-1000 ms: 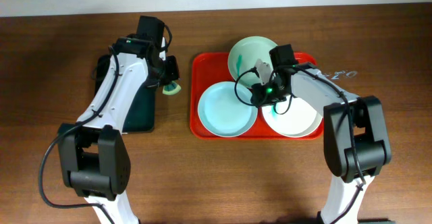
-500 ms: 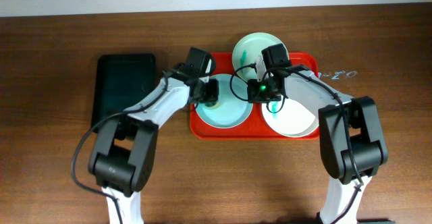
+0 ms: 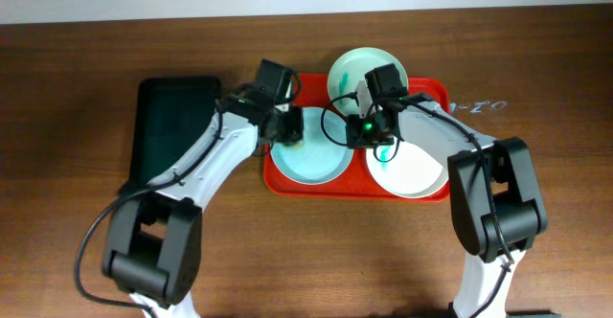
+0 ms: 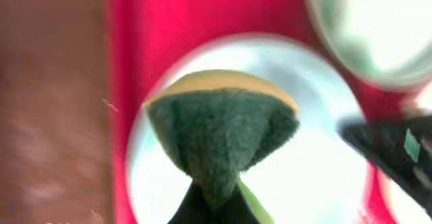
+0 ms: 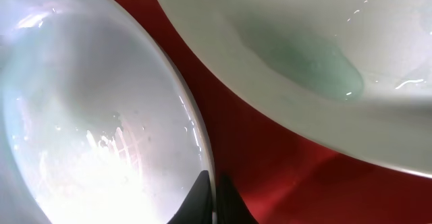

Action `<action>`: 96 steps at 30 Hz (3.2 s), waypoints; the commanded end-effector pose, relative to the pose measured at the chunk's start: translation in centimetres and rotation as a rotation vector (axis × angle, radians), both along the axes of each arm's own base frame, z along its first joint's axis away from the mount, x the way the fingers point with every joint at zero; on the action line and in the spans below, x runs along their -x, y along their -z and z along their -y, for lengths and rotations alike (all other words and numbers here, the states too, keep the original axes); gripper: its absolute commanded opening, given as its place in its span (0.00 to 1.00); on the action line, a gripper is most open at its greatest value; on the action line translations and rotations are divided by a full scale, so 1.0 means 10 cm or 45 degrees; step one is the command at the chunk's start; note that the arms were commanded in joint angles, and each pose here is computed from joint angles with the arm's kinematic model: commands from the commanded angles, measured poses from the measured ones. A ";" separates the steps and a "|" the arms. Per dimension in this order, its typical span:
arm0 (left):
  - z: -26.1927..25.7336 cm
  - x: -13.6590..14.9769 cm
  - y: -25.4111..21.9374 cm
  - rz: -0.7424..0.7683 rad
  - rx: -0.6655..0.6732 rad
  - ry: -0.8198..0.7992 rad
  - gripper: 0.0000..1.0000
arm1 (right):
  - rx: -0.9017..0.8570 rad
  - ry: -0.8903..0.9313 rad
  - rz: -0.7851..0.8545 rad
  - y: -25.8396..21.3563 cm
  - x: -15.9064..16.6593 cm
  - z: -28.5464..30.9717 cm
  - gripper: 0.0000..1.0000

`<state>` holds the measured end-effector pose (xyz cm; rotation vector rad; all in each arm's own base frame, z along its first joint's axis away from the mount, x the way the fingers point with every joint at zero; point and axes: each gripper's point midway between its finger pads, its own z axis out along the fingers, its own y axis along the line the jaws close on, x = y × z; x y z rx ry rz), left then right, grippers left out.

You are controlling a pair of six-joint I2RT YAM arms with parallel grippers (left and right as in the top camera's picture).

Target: Clean dirty plates on tray and stack at the side

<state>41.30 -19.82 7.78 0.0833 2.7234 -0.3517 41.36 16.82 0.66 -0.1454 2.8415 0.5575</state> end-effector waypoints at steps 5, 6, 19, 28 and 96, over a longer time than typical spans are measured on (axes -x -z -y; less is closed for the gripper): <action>-0.52 0.22 0.62 0.013 -0.393 -0.062 0.00 | 0.055 0.032 -0.009 0.05 0.01 0.12 0.04; -0.62 0.15 0.58 0.064 -0.457 -0.102 0.00 | 0.056 0.032 -0.013 0.05 0.02 0.12 0.04; 0.38 0.08 0.58 -0.019 0.081 0.161 0.00 | 0.062 0.031 -0.031 0.06 0.05 0.13 0.04; -0.93 -0.20 0.44 0.199 -0.772 -0.243 0.00 | 0.063 0.028 -0.029 0.07 0.05 0.13 0.04; -1.89 -0.08 -0.52 0.087 -0.269 -0.534 0.00 | 0.426 0.141 0.374 -0.14 -1.29 1.34 0.44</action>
